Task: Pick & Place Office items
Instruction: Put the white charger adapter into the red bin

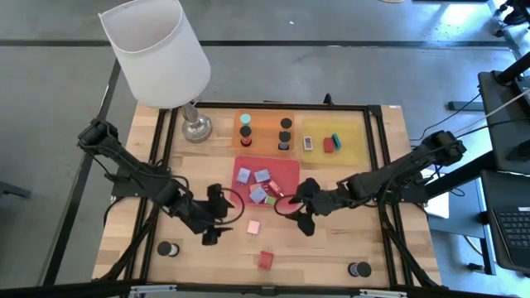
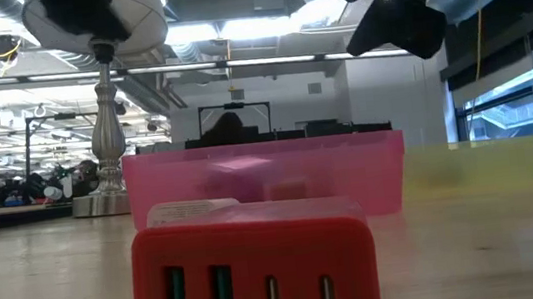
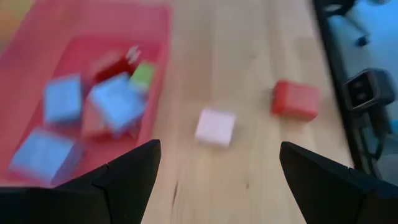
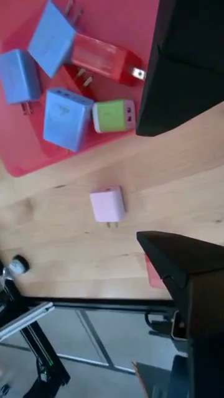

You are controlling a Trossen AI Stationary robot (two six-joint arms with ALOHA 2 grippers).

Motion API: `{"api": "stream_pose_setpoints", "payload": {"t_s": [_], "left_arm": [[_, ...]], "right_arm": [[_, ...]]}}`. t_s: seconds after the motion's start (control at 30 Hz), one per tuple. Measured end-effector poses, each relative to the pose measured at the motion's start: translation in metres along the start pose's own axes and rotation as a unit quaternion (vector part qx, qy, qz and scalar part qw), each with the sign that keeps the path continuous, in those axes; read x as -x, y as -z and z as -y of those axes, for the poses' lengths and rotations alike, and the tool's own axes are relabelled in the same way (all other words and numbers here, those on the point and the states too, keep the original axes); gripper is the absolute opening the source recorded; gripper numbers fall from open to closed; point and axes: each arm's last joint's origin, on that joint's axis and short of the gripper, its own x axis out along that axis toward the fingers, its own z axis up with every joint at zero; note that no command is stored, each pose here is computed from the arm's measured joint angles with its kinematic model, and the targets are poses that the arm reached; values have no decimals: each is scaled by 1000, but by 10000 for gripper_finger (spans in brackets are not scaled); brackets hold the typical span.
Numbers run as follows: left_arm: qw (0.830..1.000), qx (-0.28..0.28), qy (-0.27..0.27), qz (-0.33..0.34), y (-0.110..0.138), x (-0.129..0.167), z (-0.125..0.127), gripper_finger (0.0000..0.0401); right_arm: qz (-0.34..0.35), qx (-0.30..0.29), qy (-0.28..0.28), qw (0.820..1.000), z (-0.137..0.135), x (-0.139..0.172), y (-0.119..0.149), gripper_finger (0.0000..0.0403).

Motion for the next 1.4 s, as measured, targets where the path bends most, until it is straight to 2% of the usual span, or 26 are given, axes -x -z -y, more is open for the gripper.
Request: {"api": "stream_pose_setpoints", "payload": {"t_s": [0.1,0.23,0.4,0.5,0.63,0.77,0.87,1.17,1.4], "left_arm": [[999,-31,15,38,1,-14,6,326],[999,4,16,43,5,-38,14,327],[1000,17,24,8,20,-72,23,335],[999,-28,37,-5,30,-91,30,341],[996,-79,27,-14,38,-112,37,342],[996,-93,-7,-9,38,-122,38,341],[996,-90,-12,-6,35,-124,37,343],[998,-39,-42,-26,33,-136,18,343],[997,-47,-12,-53,33,-147,10,340]], "right_arm": [[-7,-6,-4,1000,0,-1,1,265],[-25,-6,-21,999,-1,-1,3,265],[-63,9,-46,997,-1,-1,6,265],[-76,12,-45,996,-1,-1,8,265],[-83,14,-39,996,1,-1,9,265],[-89,16,-33,995,2,0,10,265],[-91,16,-31,995,2,0,11,265],[-89,19,-26,996,3,0,11,265],[-88,16,-26,996,3,0,11,265]]}}
